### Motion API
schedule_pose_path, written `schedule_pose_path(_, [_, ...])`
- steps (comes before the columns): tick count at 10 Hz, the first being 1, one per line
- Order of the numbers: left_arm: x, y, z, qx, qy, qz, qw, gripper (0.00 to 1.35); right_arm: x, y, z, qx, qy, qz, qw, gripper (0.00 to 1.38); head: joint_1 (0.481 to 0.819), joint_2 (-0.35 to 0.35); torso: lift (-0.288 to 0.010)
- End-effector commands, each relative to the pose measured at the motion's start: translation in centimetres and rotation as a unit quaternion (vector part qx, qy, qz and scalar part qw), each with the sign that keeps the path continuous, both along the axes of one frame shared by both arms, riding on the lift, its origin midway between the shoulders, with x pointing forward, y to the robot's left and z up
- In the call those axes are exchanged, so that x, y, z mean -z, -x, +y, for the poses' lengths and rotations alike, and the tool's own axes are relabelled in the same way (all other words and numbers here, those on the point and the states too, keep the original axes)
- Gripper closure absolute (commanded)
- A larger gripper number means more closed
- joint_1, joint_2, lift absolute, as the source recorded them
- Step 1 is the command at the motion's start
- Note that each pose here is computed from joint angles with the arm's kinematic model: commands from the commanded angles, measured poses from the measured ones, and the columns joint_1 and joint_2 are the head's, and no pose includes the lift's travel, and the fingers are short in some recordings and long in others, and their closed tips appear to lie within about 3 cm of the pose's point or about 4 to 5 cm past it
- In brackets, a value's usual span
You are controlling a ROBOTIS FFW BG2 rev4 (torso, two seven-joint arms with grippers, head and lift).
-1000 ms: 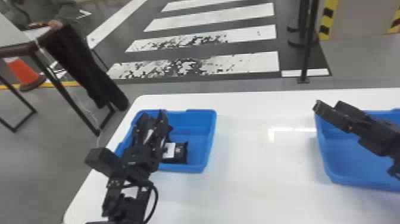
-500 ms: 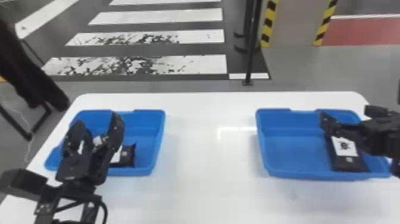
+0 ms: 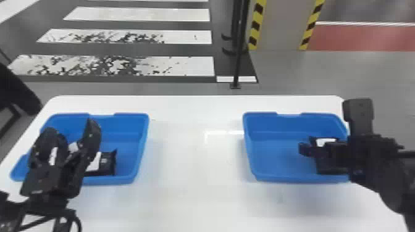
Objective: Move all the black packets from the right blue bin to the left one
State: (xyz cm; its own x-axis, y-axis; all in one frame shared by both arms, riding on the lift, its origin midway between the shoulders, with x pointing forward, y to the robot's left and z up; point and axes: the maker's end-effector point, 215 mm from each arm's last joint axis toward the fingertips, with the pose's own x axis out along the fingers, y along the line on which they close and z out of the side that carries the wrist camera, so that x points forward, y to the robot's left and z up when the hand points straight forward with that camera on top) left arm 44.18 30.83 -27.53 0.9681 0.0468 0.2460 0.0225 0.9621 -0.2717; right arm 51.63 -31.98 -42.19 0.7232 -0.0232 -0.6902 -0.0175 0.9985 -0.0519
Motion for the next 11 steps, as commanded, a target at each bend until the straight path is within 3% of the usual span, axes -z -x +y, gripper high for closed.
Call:
schedule_pose_path(1, [-0.1, 0.0, 0.1, 0.001, 0.001, -0.002, 1.0, 0.18, 1.8, 1.0, 0.4, 0.002, -0.002, 0.032, 0.999, 0.22, 0.695, -0.013, -0.168])
schedule_pose_path(3, [0.0, -0.1, 0.2, 0.002, 0.002, 0.0, 1.0, 0.18, 2.4, 2.1, 1.1, 0.007, 0.006, 0.052, 0.999, 0.23, 0.695, -0.009, -0.168])
schedule_pose_path(11, [0.7, 0.0, -0.4, 0.013, 0.001, 0.01, 0.9999, 0.18, 2.0, 2.4, -1.9, 0.066, 0.04, 0.046, 0.996, 0.24, 0.695, -0.025, -0.168])
